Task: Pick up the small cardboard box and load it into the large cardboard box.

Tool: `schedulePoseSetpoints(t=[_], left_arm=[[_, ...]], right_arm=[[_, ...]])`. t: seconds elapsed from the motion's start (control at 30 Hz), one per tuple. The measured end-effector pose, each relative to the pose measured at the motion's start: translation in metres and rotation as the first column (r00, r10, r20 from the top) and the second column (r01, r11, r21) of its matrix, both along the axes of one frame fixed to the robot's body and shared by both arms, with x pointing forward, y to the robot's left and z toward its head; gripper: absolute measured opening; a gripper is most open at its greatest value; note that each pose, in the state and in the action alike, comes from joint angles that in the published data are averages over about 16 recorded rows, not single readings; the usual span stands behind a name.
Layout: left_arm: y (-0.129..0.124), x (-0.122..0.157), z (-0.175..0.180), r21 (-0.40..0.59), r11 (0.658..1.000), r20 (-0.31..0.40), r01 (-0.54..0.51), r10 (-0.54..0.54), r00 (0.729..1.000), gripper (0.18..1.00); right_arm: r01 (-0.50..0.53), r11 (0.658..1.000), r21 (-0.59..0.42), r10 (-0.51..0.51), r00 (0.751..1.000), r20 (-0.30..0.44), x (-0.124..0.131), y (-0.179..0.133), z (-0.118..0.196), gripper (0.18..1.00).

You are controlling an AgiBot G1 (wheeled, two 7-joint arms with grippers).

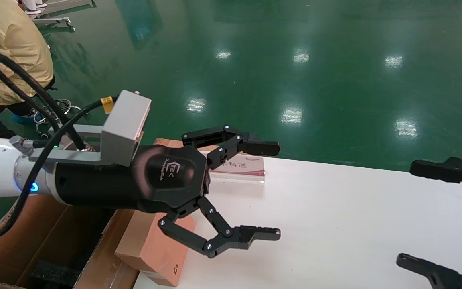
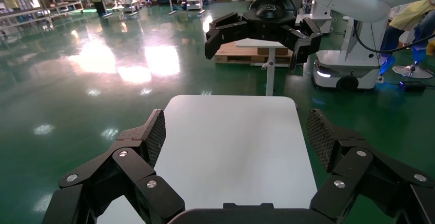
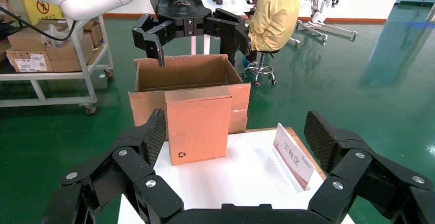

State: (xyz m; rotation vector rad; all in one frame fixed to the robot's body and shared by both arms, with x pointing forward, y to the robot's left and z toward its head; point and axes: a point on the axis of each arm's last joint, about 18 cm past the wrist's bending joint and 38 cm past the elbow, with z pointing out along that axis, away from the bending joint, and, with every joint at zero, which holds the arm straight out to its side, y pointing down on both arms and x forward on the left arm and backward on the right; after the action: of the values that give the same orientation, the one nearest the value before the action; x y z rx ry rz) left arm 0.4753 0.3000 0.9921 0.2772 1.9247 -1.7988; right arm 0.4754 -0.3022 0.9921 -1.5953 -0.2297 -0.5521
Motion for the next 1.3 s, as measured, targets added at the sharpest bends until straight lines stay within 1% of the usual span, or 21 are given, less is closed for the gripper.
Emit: schedulePoseSetpoints(t=[0.33, 0.5, 0.67, 0.8, 0.93, 1.07, 1.13, 1.2, 1.3], left_arm=[[0.0, 0.0, 0.0, 0.0, 1.0, -0.001, -0.001, 0.001, 1.0, 1.0], [0.003, 0.003, -0.002, 0.005, 1.0, -0.024, -0.024, 0.025, 0.999, 1.0], [0.01, 0.006, -0.007, 0.027, 0.996, -0.066, -0.081, 0.082, 0.994, 1.0], [0.02, 0.01, -0.01, 0.076, 0.985, -0.119, -0.156, 0.164, 0.979, 1.0], [0.032, 0.013, -0.013, 0.155, 0.959, -0.18, -0.238, 0.265, 0.947, 1.0], [0.045, 0.016, -0.01, 0.247, 0.915, -0.23, -0.32, 0.376, 0.898, 1.0], [0.05, 0.018, -0.007, 0.292, 0.887, -0.251, -0.359, 0.433, 0.866, 1.0], [0.056, 0.021, -0.004, 0.335, 0.855, -0.274, -0.397, 0.491, 0.827, 1.0], [0.063, 0.027, 0.001, 0.392, 0.801, -0.311, -0.452, 0.578, 0.755, 1.0]], right_arm=[[0.0, 1.0, 0.0, 0.0, 1.0, 0.0, 0.0, 0.0, 0.0, 1.001], [0.0, 1.0, 0.0, 0.0, 1.0, 0.0, 0.0, 0.0, 0.0, 1.001], [0.0, 1.0, 0.0, 0.0, 1.0, 0.0, 0.0, 0.0, 0.0, 1.001], [0.0, 1.0, 0.0, 0.0, 1.0, 0.0, 0.0, 0.0, 0.0, 1.001], [0.0, 1.0, 0.0, 0.0, 1.0, 0.0, 0.0, 0.0, 0.0, 1.001], [0.0, 1.0, 0.0, 0.0, 1.0, 0.0, 0.0, 0.0, 0.0, 1.001], [0.0, 1.0, 0.0, 0.0, 1.0, 0.0, 0.0, 0.0, 0.0, 1.001], [0.0, 1.0, 0.0, 0.0, 1.0, 0.0, 0.0, 0.0, 0.0, 1.001], [0.0, 1.0, 0.0, 0.0, 1.0, 0.0, 0.0, 0.0, 0.0, 1.001]])
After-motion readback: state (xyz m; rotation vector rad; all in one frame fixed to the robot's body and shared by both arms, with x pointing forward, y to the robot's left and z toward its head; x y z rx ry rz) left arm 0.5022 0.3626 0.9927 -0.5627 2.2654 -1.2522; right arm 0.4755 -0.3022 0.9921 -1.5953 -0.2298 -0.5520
